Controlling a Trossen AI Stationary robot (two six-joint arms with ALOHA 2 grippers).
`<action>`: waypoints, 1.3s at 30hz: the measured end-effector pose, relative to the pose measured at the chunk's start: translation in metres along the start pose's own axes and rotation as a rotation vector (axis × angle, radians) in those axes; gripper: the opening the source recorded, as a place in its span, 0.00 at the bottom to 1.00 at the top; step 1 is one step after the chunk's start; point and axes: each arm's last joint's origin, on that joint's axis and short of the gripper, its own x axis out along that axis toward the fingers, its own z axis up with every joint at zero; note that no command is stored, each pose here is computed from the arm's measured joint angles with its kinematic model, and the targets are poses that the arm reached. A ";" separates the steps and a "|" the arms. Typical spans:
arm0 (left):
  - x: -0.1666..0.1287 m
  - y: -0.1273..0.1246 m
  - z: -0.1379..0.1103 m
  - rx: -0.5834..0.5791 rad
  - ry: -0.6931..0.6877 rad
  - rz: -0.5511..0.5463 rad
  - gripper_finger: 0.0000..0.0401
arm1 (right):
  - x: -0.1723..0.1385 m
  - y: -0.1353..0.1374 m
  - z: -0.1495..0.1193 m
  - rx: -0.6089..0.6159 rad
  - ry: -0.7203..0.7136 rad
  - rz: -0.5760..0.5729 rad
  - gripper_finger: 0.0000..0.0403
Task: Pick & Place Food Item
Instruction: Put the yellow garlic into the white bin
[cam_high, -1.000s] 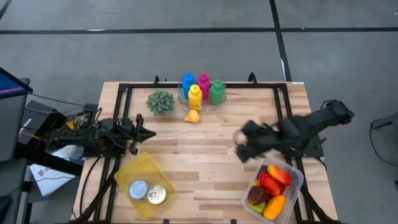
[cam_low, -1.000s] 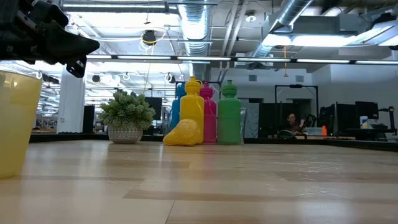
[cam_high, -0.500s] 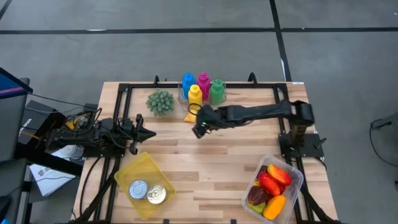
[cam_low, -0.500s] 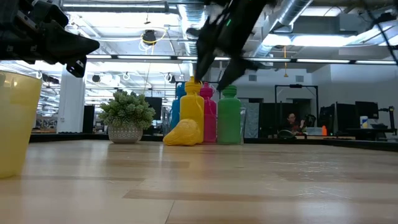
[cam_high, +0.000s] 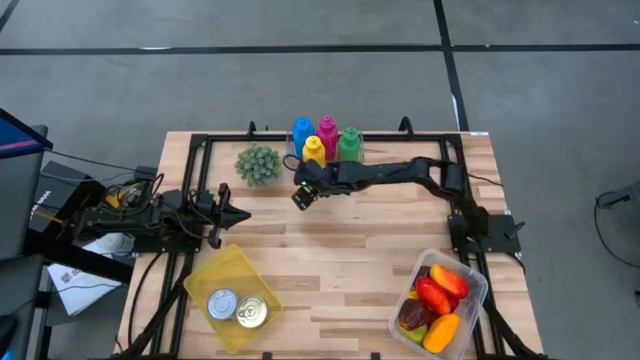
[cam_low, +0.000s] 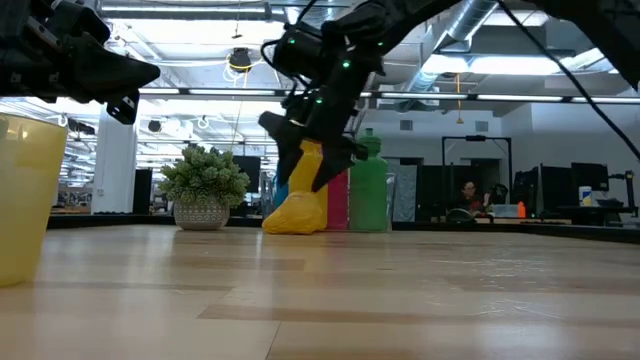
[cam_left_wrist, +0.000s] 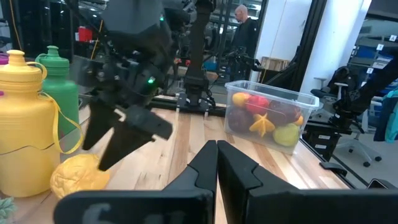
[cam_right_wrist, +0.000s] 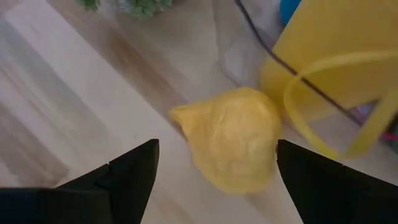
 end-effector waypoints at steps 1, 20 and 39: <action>0.000 0.000 0.000 0.000 0.000 0.000 0.00 | 0.002 0.001 0.003 -0.008 -0.007 -0.010 0.79; 0.000 0.000 0.000 0.000 0.000 0.000 0.00 | 0.034 0.009 -0.008 -0.031 0.101 -0.038 0.63; 0.000 0.000 0.000 0.000 0.000 0.000 0.00 | -0.002 0.039 -0.030 -0.146 0.218 0.109 0.39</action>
